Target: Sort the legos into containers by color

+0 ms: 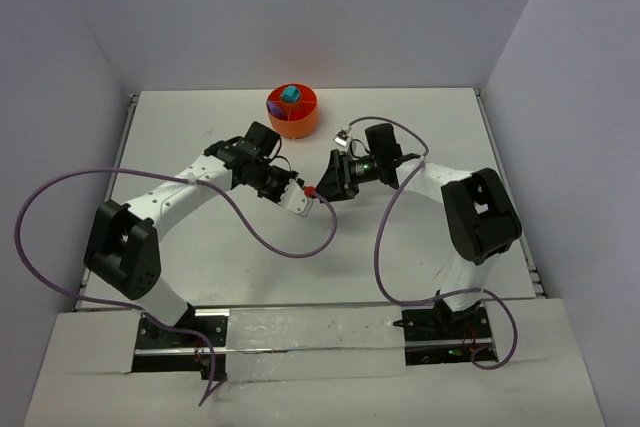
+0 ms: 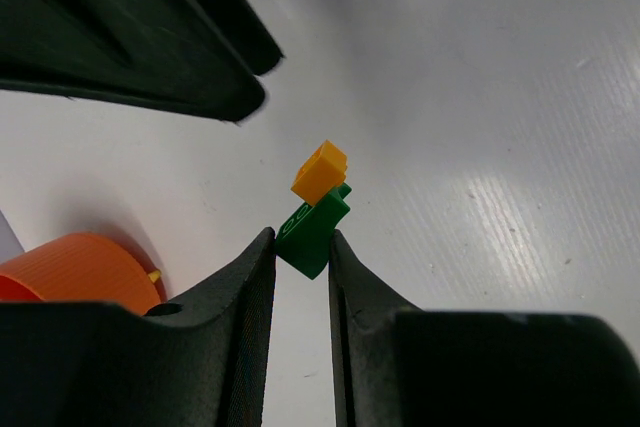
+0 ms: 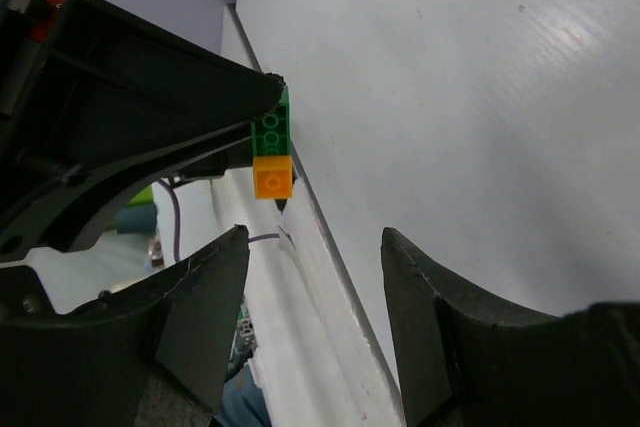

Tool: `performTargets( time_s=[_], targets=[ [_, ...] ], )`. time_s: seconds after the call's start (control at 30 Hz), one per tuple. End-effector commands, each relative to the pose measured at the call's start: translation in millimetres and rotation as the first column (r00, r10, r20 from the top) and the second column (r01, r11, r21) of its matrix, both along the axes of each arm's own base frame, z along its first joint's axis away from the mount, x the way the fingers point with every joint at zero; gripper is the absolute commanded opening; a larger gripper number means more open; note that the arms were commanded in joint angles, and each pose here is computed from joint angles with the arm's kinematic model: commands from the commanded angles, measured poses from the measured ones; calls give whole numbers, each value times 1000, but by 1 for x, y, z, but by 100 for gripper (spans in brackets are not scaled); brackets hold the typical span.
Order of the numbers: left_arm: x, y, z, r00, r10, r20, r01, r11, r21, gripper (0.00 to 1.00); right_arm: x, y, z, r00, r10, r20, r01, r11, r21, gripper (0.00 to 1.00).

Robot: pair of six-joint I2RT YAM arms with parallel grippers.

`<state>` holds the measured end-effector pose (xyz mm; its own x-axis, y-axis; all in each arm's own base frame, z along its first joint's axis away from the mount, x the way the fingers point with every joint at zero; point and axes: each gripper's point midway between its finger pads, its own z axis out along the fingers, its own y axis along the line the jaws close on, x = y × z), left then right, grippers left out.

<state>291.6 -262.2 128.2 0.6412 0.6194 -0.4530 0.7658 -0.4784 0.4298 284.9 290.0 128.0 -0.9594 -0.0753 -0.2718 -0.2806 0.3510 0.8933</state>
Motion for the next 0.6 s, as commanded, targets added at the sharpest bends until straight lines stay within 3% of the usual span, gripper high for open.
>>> performTargets(
  time_s=[0.0,0.3,0.57],
  targets=[
    [6,-20,40,999,5,42,0,992,-123,0,3,20,25,998,63,21,-65,993,103,64],
    [1,-22,41,999,-7,33,12,991,-131,0,1,30,39,994,110,-2,-108,977,183,62],
    [1,-26,43,999,-22,36,27,990,-135,0,-3,37,32,990,139,3,-137,978,159,58]
  ],
)
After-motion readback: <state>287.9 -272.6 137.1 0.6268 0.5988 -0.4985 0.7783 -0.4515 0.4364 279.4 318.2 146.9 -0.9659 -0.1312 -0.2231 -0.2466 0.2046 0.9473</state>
